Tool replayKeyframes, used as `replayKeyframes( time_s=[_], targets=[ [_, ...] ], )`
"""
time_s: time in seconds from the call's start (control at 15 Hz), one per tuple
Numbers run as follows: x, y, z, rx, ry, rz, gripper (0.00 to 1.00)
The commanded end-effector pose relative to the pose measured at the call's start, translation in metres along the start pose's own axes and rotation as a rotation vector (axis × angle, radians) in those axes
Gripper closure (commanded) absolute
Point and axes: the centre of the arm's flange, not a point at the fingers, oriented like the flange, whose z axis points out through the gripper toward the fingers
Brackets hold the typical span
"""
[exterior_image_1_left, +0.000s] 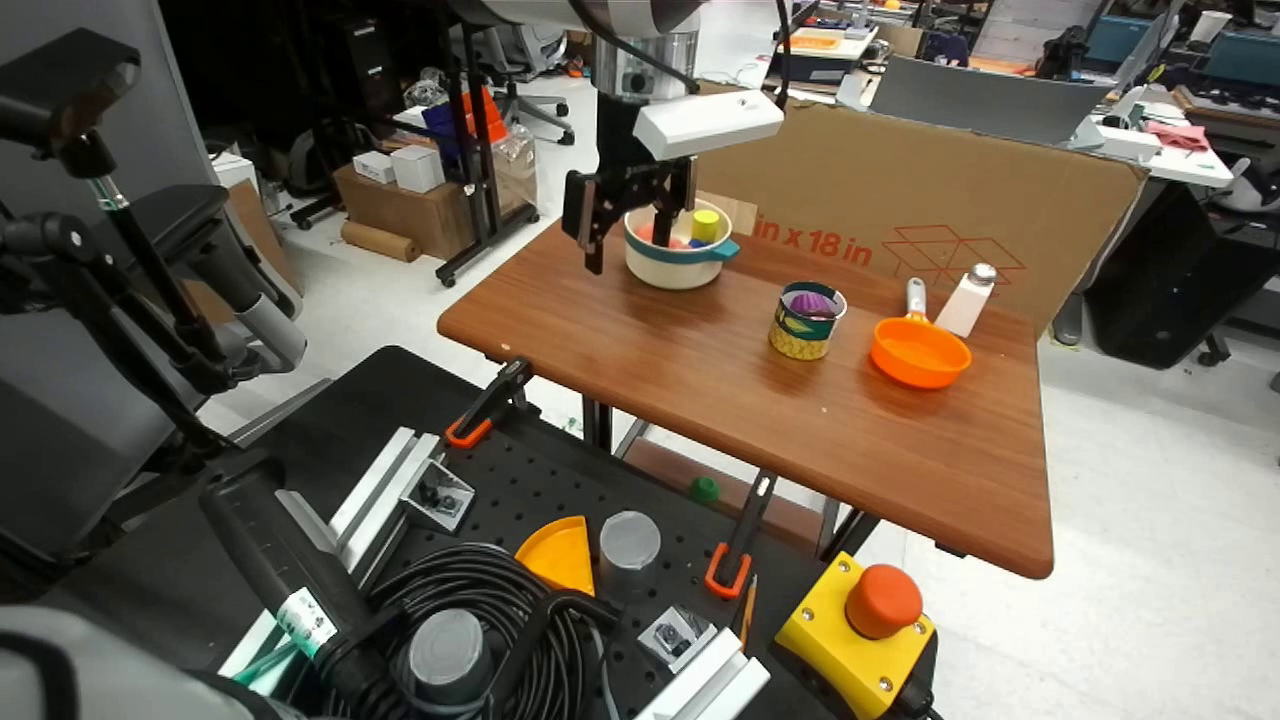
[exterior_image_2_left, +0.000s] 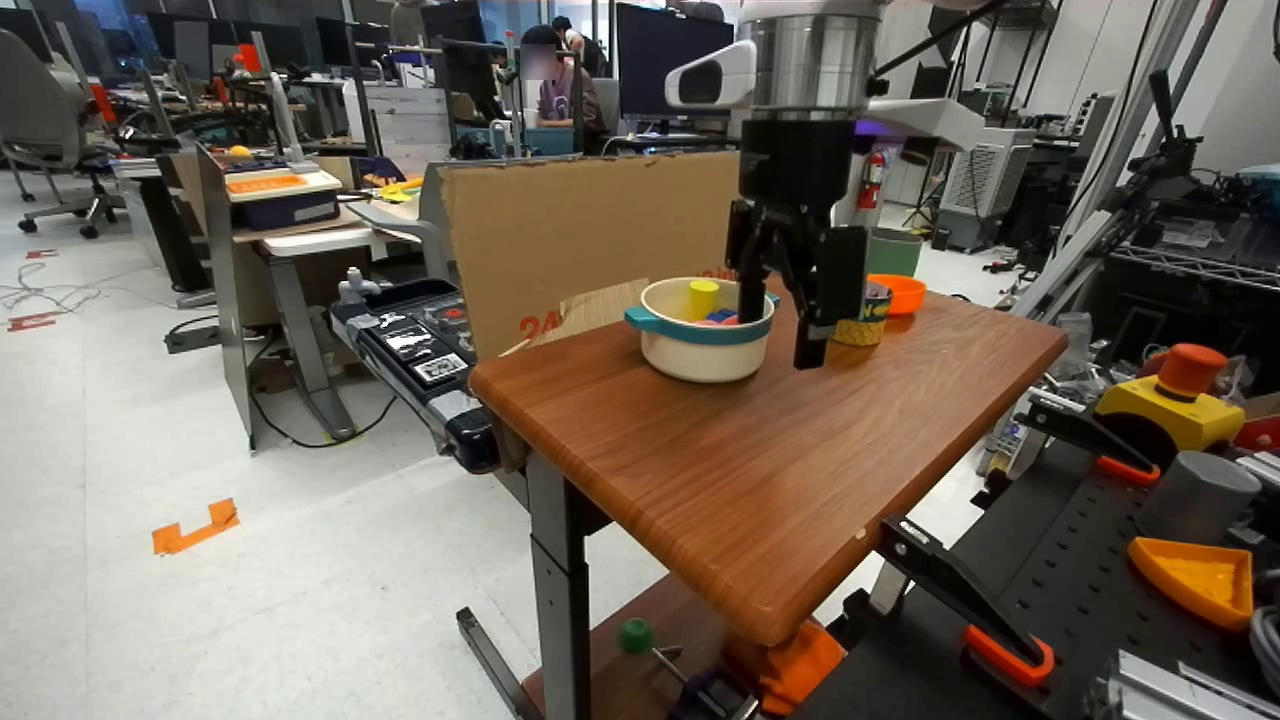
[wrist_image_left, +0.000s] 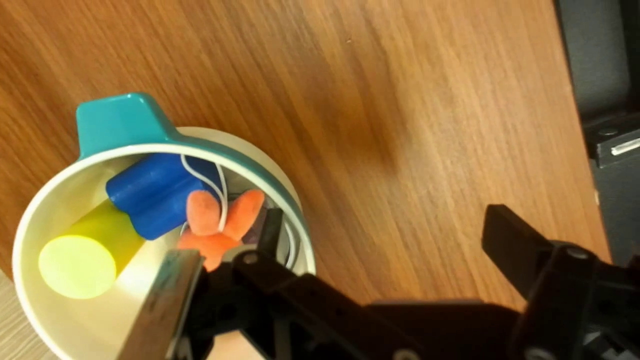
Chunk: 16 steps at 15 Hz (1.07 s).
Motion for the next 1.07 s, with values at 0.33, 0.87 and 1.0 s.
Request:
replayKeyframes(
  time_s=[0.33,0.87,1.0],
  targets=[
    [-0.017,-0.031,-0.014,-0.021,-0.009,-0.128,0.00],
    [-0.019,-0.037,-0.025,-0.032,-0.010,-0.145,0.00],
    [-0.018,-0.035,-0.028,-0.037,-0.003,-0.136,0.00]
  ],
)
